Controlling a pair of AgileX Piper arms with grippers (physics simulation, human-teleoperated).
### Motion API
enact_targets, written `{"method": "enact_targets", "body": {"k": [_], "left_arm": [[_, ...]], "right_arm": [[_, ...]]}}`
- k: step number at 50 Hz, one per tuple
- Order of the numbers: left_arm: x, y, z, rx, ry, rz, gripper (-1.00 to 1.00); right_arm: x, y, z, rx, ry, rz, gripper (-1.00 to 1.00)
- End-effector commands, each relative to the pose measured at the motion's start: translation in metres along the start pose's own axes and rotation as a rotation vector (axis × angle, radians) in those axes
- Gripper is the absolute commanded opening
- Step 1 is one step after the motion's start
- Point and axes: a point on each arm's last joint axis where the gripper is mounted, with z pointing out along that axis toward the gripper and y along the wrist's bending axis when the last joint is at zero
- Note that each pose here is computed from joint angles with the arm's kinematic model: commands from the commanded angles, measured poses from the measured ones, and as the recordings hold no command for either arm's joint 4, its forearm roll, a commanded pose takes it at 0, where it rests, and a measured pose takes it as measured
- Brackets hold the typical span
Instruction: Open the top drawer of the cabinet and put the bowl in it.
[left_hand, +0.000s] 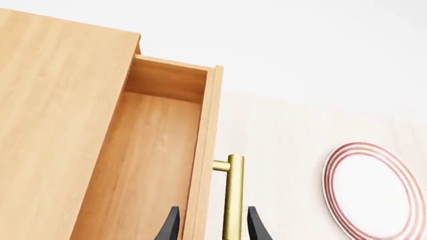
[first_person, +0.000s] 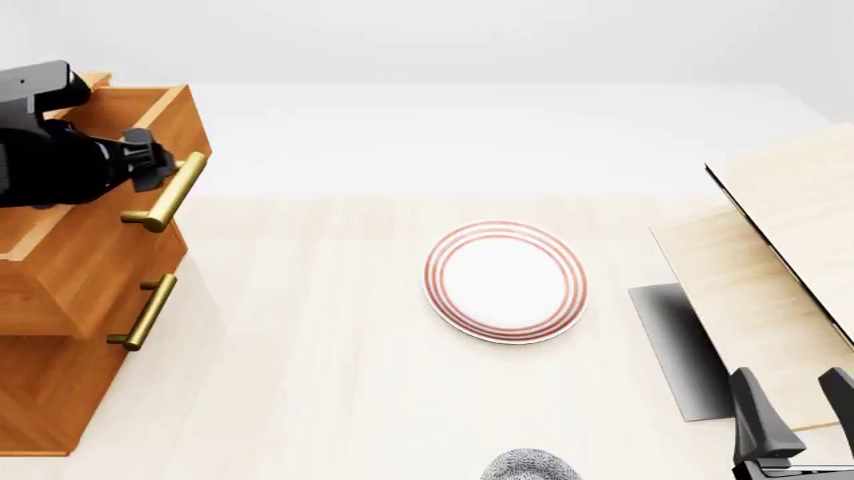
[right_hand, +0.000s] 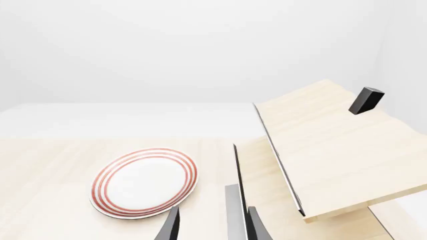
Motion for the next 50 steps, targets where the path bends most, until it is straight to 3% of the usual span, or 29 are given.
{"method": "enact_targets", "body": {"k": [1,35,50], "left_arm": [[0.004,-0.006,0.006,0.019,0.012,0.012,1.00],[0.012,-0.028,0.011,0.082,0.042,0.057,1.00],[0.018,-0.047,0.016,0.135,0.061,0.079,1.00]], "right_arm": [[0.000,0.000,0.000,0.000,0.000,0.000,1.00],[0.000,0.000,0.000,0.000,0.000,0.000,1.00],[0.000,0.000,0.000,0.000,-0.001,0.000,1.00]]}}
